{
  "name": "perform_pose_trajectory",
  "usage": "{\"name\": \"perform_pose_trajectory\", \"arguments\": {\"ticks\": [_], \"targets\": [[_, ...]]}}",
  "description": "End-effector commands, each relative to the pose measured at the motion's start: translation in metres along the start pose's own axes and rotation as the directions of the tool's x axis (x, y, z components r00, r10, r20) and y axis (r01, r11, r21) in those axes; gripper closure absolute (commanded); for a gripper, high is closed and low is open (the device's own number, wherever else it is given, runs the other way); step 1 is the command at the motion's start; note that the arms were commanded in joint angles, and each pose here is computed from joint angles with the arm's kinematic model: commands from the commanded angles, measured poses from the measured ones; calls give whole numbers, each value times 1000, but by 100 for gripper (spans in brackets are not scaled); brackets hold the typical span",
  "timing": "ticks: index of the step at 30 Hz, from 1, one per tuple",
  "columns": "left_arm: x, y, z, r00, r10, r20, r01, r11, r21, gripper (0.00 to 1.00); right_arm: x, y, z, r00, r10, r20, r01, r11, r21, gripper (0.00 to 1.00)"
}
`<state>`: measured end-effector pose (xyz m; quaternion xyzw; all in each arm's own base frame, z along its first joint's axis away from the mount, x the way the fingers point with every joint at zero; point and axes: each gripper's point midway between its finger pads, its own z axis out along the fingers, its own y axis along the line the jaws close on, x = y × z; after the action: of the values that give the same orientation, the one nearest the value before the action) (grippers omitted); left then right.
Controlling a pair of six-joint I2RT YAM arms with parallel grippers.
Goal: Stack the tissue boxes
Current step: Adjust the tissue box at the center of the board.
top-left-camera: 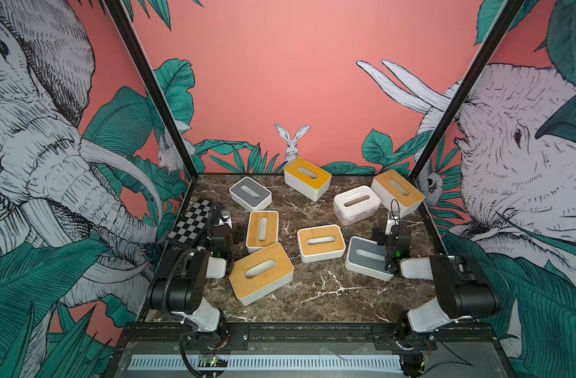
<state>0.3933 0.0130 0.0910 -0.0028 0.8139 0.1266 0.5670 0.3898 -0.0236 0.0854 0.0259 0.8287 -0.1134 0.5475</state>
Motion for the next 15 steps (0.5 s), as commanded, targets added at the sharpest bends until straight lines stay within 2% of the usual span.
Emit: {"name": "perform_pose_trajectory", "arguments": {"ticks": [1,15], "targets": [[-8,2,0,1000,-8,15,8,1000,2,0,-8,-4,-1,1000,14,27,-14,1000,13,1],[-8,1,0,1000,-8,16,8,1000,1,0,-8,-3,-1,1000,11,27,-11,1000,7,1]]}}
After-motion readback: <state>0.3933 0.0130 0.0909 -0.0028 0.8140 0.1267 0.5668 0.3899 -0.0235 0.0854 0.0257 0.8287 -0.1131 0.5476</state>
